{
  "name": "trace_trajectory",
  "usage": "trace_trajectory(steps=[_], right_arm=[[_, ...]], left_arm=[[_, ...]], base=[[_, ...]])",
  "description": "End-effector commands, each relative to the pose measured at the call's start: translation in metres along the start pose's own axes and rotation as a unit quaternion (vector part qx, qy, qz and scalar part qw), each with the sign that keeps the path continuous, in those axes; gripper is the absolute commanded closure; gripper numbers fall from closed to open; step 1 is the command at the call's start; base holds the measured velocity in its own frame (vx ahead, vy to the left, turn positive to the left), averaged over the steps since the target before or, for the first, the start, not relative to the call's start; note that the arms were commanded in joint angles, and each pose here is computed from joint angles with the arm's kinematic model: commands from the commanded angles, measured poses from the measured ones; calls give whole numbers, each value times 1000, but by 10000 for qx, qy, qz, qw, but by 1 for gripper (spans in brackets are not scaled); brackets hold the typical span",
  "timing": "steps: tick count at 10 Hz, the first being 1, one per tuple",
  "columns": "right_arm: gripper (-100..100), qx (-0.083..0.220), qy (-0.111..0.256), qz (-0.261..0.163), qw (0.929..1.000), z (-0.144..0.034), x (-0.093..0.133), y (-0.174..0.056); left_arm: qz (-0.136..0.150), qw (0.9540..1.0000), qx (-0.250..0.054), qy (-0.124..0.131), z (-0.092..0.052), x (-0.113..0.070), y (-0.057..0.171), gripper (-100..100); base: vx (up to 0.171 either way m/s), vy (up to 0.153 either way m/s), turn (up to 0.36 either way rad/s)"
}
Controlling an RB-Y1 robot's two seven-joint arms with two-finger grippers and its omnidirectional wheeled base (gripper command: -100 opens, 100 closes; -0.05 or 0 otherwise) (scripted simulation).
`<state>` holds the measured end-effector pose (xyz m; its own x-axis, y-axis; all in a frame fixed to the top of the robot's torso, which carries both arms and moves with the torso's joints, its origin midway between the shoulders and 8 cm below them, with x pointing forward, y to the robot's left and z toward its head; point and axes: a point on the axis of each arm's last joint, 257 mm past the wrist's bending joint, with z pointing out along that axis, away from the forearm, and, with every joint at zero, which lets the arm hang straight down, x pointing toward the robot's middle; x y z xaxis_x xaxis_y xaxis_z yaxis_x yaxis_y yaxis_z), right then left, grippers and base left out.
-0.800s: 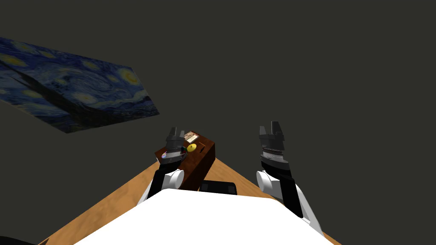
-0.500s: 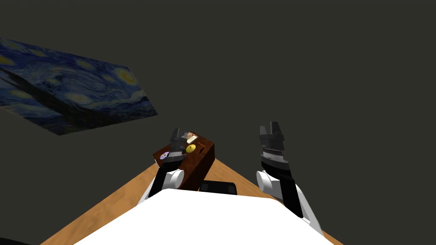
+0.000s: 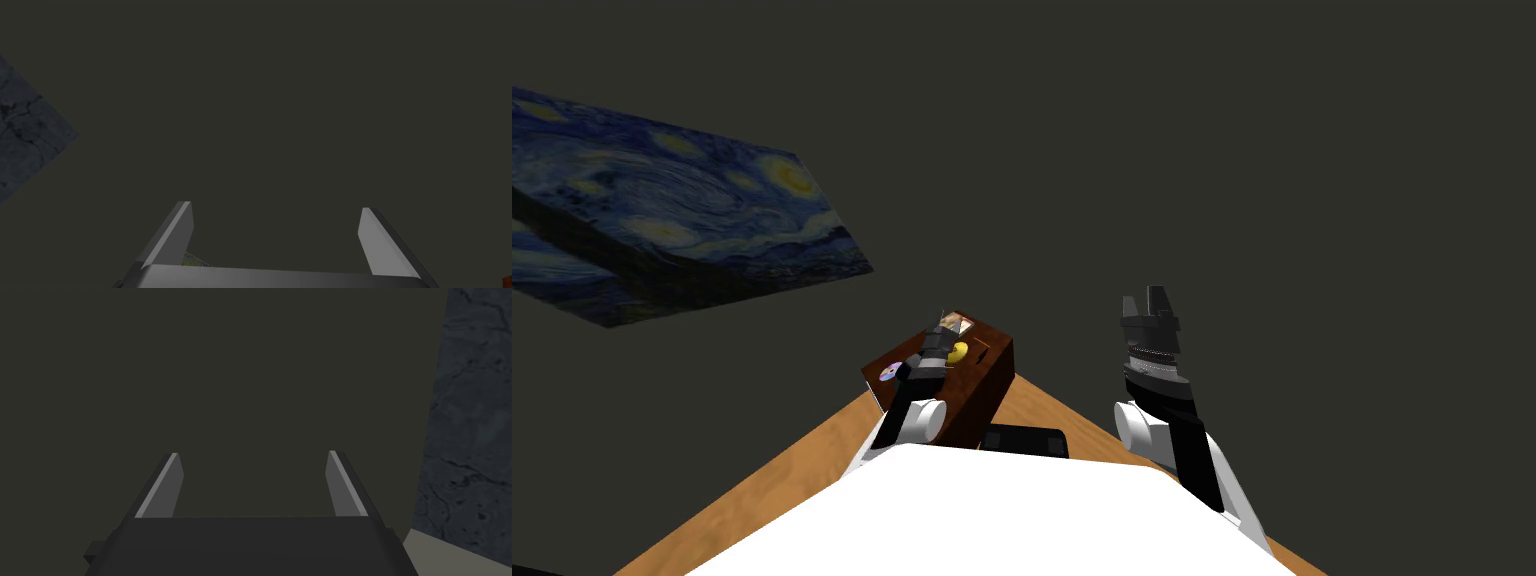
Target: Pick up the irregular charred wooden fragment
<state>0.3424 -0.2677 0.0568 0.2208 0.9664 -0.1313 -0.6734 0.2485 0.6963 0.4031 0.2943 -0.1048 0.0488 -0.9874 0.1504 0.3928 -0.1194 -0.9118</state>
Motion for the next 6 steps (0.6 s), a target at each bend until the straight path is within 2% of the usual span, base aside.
trace_trajectory(steps=[1, 3, 4, 6], right_arm=[[0, 0, 0, 0, 10000, 0, 0, 0], [0, 0, 0, 0, 10000, 0, 0, 0], [0, 0, 0, 0, 10000, 0, 0, 0], [0, 0, 0, 0, 10000, 0, 0, 0]], left_arm=[[-195, 9994, -275, -20, 3, -5, 22, -100], [-559, 9959, -707, -62, 3, -10, 55, -100], [-553, 9954, -777, -87, 1, -12, 62, -100], [-939, 9877, -1241, -168, -2, -17, 98, -100]], base=[[19, -2, -40], [33, -3, -90], [27, -1, -16], [29, -7, -69]])
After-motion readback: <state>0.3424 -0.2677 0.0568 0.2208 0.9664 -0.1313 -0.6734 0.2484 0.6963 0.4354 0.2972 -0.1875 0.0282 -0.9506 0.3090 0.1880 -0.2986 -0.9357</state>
